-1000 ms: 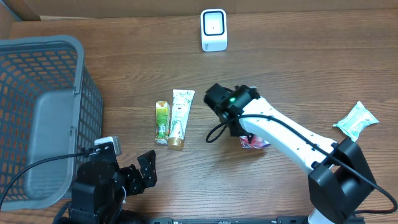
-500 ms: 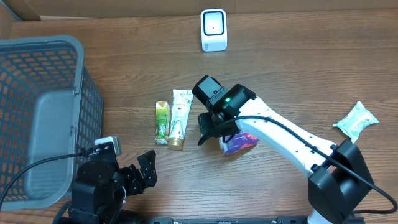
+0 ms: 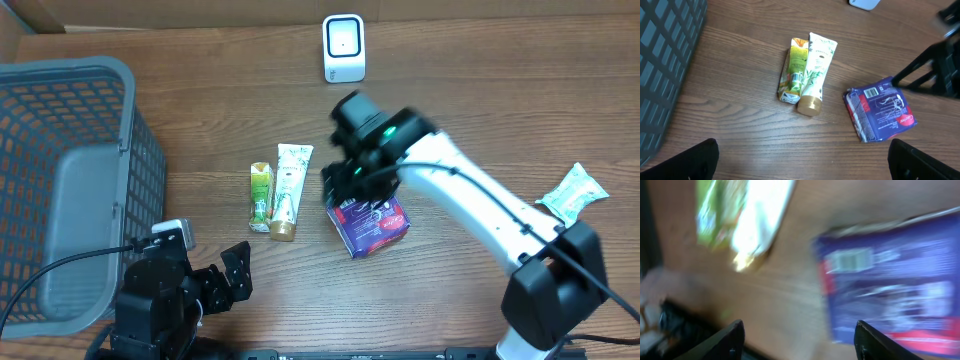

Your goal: Scan the item barcode

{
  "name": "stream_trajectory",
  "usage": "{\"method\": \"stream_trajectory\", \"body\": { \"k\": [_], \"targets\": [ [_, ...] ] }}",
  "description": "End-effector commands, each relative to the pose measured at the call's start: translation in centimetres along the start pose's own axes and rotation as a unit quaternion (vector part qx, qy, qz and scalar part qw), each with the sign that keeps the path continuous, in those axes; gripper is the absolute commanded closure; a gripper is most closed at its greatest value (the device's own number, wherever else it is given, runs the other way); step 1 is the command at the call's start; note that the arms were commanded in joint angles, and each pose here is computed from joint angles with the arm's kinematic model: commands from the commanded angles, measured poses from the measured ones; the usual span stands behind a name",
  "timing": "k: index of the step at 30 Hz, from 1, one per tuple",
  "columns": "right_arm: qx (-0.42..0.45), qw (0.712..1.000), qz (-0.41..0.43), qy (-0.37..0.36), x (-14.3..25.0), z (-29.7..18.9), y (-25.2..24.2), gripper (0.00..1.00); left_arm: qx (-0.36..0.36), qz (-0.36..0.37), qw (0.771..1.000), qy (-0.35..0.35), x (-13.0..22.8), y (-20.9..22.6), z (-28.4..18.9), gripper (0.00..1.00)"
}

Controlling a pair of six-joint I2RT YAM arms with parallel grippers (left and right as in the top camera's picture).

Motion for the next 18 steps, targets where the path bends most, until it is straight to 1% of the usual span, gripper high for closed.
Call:
{"method": "stream_trajectory", "body": {
  "k": [1, 5, 10, 12, 15, 18],
  "targets": [
    [0.05, 0.998, 0.013, -0.028, -2.0, -1.7, -5.1, 0.26, -0.004, 0.001, 1.0, -0.005, -0.1, 0.2, 0.0, 0.0],
    [0.058, 0.998, 0.015, -0.025, -2.1, -1.9, -8.7, 0.21, -0.004, 0.001, 1.0, -0.005, -0.1, 0.2, 0.0, 0.01],
    [0.06, 0.998, 0.009, -0.005, -1.0, -0.8, -11.8, 0.15, -0.004, 0.001, 1.0, -0.005, -0.1, 0.2, 0.0, 0.0],
    [0.038, 0.999, -0.008, 0.0, -0.7, 0.0, -12.2, 0.14, -0.004, 0.001, 1.0, -0.005, -0.1, 0.2, 0.0, 0.0],
    [-0.034, 0.999, -0.042, 0.0, -0.2, 1.4, -11.1, 0.12, -0.004, 0.001, 1.0, -0.005, -0.1, 0.2, 0.0, 0.0],
    [-0.078, 0.996, -0.051, -0.004, 0.2, 2.6, -10.3, 0.08, -0.004, 0.001, 1.0, -0.005, -0.1, 0.2, 0.0, 0.0]
  ]
}}
Point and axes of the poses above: each gripper's point midway between its finger pads, its own z axis out along the fingers, its own y axis along the line the jaws close on, x = y × z, the point moved 2 cm from there along -z, back along the fingers, and after that the axes turned 4 degrees about -z, right-handed, at the moved point
